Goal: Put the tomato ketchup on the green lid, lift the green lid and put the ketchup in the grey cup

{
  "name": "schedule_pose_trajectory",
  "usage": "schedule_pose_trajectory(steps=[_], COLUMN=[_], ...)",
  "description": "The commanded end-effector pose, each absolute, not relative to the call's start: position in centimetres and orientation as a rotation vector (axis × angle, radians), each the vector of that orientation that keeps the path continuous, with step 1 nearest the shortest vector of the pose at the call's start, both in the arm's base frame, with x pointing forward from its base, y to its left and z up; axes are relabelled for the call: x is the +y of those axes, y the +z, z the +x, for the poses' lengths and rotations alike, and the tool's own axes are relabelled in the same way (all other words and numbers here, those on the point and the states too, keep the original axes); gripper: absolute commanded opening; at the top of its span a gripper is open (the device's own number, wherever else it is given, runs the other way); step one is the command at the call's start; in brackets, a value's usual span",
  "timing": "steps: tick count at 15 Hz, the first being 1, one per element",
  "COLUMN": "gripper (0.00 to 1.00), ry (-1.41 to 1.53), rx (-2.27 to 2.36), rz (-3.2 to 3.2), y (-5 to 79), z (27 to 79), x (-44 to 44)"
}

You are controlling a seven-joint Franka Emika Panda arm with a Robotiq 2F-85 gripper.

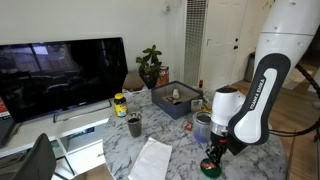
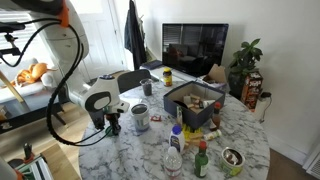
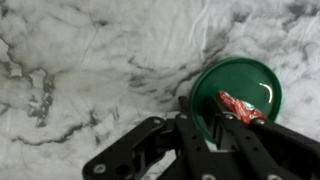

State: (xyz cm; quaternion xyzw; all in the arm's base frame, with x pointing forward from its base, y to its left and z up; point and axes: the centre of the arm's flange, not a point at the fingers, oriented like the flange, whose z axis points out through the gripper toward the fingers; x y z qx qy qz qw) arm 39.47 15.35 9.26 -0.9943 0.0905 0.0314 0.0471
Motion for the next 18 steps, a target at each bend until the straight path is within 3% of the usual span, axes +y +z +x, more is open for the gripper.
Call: schedule_pose_trajectory(steps=[1, 4, 18], gripper=[0.11, 0.0, 0.0], ry=[0.113, 0.117, 0.193], rx=[0.311, 0.316, 0.184], rz=[-3.034, -3.035, -3.181], y=[8.2, 8.2, 13.4], z=[39.5, 39.5, 37.9], x=[15.8, 15.7, 13.6])
